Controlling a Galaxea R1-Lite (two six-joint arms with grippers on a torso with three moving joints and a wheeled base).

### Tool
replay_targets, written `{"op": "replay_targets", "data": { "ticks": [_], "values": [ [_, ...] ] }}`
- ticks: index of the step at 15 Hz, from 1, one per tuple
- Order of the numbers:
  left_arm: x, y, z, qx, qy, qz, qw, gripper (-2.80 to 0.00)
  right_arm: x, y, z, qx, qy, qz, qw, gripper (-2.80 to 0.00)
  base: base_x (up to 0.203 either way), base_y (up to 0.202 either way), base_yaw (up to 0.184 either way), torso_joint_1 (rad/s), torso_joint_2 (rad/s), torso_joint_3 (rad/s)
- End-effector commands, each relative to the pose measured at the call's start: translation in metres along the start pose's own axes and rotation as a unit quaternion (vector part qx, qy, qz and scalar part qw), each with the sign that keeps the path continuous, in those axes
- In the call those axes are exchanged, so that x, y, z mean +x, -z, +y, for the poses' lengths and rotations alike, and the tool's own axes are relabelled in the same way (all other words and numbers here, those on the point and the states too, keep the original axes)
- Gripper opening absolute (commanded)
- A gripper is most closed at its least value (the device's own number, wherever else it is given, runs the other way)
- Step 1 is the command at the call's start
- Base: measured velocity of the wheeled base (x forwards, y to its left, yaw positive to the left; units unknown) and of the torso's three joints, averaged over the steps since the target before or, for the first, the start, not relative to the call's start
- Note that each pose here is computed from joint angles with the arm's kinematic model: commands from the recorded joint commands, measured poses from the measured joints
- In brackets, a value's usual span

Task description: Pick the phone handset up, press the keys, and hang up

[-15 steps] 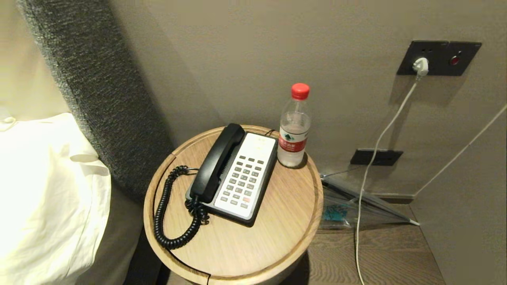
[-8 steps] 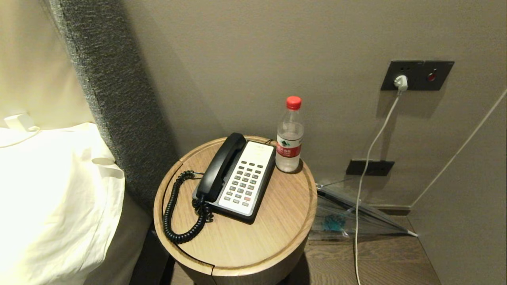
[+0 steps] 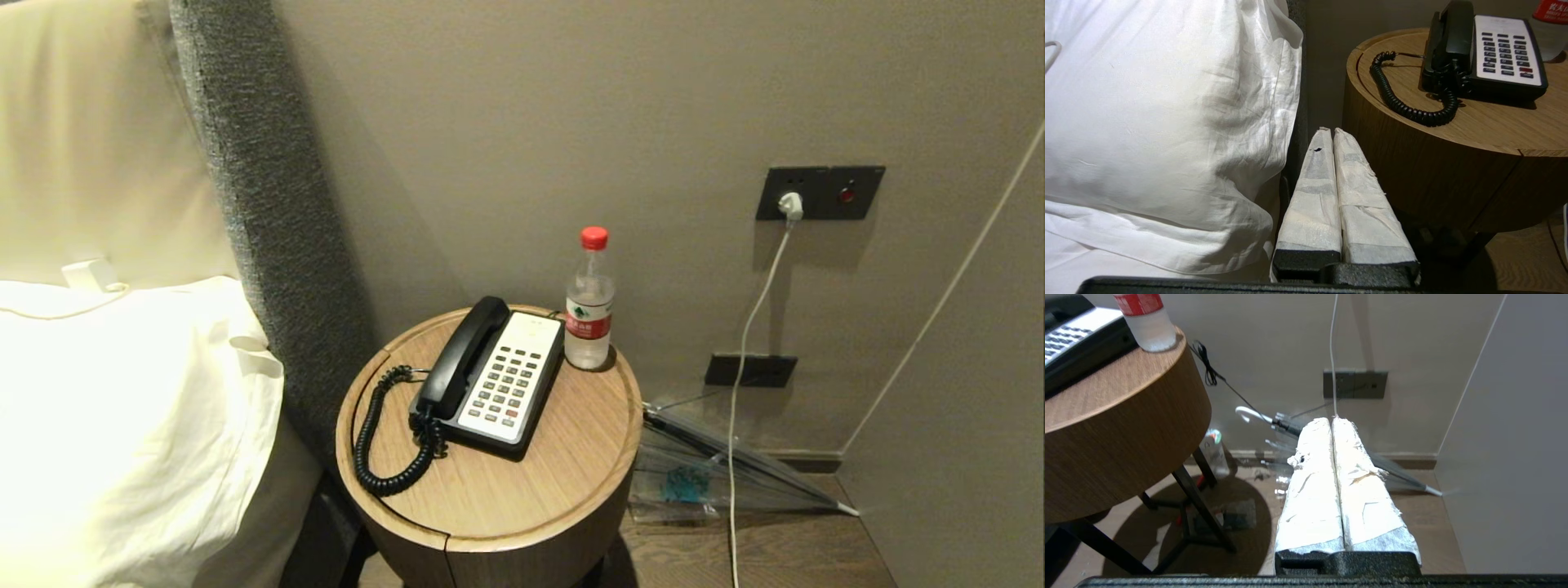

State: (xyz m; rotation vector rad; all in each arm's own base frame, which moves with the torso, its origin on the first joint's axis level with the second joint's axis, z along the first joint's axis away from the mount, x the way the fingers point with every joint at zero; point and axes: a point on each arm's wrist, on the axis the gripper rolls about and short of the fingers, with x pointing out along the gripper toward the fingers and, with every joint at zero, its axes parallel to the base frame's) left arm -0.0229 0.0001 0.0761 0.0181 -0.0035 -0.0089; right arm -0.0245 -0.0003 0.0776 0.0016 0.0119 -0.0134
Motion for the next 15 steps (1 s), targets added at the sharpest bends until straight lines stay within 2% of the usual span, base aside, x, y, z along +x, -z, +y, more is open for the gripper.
{"op": "replay_targets", "data": {
  "ticks": [1, 6, 15],
  "values": [
    [0.0, 0.0001, 0.0, 0.0, 0.0, 0.0, 1.0, -2.8, 0.0001, 0.0, 0.0, 0.0, 0.0, 0.001, 1.0, -2.8, 0.0, 0.0, 0.0, -0.002, 0.0, 0.197],
    [0.0, 0.0001, 0.0, 0.001, 0.0, 0.0, 1.0, -2.8, 0.0001, 0.0, 0.0, 0.001, 0.0, 0.001, 1.0, -2.8, 0.0, 0.0, 0.0, 0.004, 0.0, 0.186],
    [0.0, -0.0001, 0.0, 0.005, 0.001, -0.001, 1.0, -2.8, 0.0001, 0.0, 0.0, 0.002, 0.0, 0.001, 1.0, -2.8, 0.0, 0.0, 0.0, 0.001, 0.0, 0.014]
  ]
}}
